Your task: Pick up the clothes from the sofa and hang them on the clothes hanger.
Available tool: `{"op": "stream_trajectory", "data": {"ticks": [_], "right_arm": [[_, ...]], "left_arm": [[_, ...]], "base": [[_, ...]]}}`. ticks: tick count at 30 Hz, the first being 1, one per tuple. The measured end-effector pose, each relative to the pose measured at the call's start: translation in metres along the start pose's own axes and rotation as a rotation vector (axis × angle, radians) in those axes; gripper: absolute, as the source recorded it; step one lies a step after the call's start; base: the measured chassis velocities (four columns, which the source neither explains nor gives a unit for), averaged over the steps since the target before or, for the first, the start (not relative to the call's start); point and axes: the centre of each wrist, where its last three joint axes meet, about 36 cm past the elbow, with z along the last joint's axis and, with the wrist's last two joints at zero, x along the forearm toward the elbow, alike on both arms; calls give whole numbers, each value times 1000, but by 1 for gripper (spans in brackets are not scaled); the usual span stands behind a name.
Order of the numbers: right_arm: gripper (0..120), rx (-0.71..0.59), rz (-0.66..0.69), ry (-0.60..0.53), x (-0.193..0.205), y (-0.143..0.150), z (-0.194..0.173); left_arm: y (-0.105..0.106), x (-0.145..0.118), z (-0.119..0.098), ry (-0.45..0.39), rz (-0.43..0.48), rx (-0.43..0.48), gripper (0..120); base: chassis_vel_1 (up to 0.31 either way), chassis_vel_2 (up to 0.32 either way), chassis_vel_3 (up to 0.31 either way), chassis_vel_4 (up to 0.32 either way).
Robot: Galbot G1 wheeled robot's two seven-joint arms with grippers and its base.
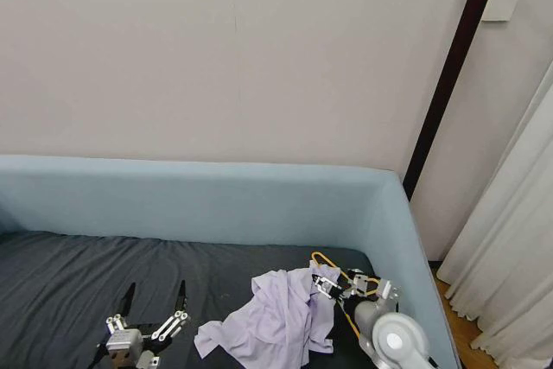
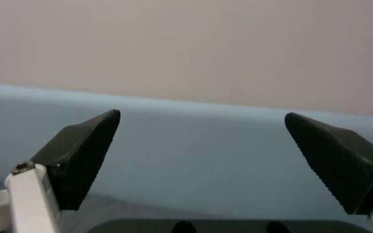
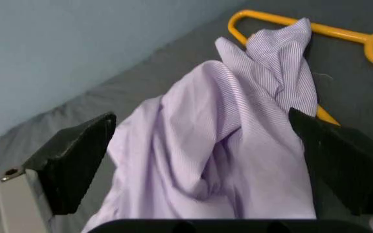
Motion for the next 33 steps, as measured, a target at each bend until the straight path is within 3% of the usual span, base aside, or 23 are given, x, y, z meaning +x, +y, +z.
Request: {"op": "stream_trajectory", "data": {"ticks": [5,8,15,22,25,33], "right_arm": [[100,57,26,8,-44,7,2],[100,74,50,7,-66,15,4],[100,93,88,0,-92,24,11],[100,221,159,2,-90,-5,29],[97,240,160,-1,-88,-13,37],[68,273,158,18,-80,-29,59]], "left_arm": [[30,0,6,40,-76,-33,100],[35,0,9,39,-93,-39,100],[34,0,9,31,-99,-40,100],[29,-6,0,-3,-93,-33,100],[28,-6,0,-5,-93,-34,100],[15,-4,-6,-21,-83,-27,100]], "base": [[0,0,0,0],[0,0,0,0],[0,0,0,0],[0,0,0,0],[0,0,0,0],[0,0,0,0]]}}
